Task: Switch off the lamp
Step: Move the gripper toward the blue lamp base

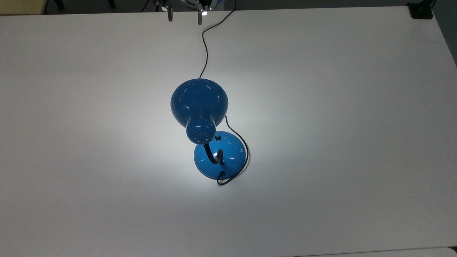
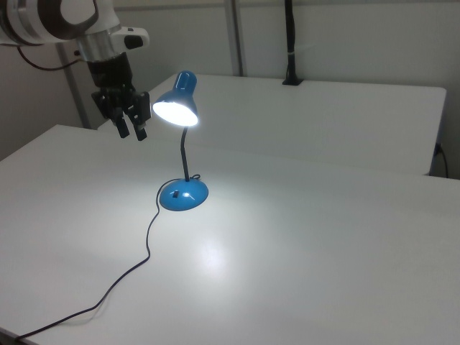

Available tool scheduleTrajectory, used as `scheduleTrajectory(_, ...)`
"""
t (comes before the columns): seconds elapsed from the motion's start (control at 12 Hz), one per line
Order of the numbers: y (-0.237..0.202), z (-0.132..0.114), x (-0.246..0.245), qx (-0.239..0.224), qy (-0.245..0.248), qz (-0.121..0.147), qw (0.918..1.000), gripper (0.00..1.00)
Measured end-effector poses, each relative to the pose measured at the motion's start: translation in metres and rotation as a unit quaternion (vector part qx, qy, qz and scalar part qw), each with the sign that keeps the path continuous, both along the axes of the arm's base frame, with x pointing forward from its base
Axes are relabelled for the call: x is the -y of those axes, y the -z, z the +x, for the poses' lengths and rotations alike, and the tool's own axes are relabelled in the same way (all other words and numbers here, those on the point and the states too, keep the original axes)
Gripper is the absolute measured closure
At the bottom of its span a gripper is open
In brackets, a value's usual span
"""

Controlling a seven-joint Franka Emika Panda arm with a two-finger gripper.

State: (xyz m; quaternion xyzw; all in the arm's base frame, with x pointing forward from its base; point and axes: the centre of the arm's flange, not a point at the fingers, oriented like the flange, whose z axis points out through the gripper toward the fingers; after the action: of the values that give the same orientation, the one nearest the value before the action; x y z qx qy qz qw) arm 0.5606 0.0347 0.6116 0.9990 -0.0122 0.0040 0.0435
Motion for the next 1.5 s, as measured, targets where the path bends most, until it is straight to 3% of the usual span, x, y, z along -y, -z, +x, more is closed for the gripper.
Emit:
scheduleTrajectory(0.17,0.0,0.0,0.0,0.0,0.0,0.0,1.0,0.65)
scheduleTrajectory(0.25,0.0,0.0,0.0,0.0,0.0,0.0,1.0,0.81)
scheduleTrajectory(0.42,0.0,0.0,0.0,0.0,0.0,0.0,1.0,0.98)
scheduleTrajectory(1.08,0.006,0.008,-0.001,0.013,-0.003,0.002,0.9999,0.99)
scheduleTrajectory(1.5,0.042,0.024,-0.01,0.037,-0.017,0.005,0.9992,0.99)
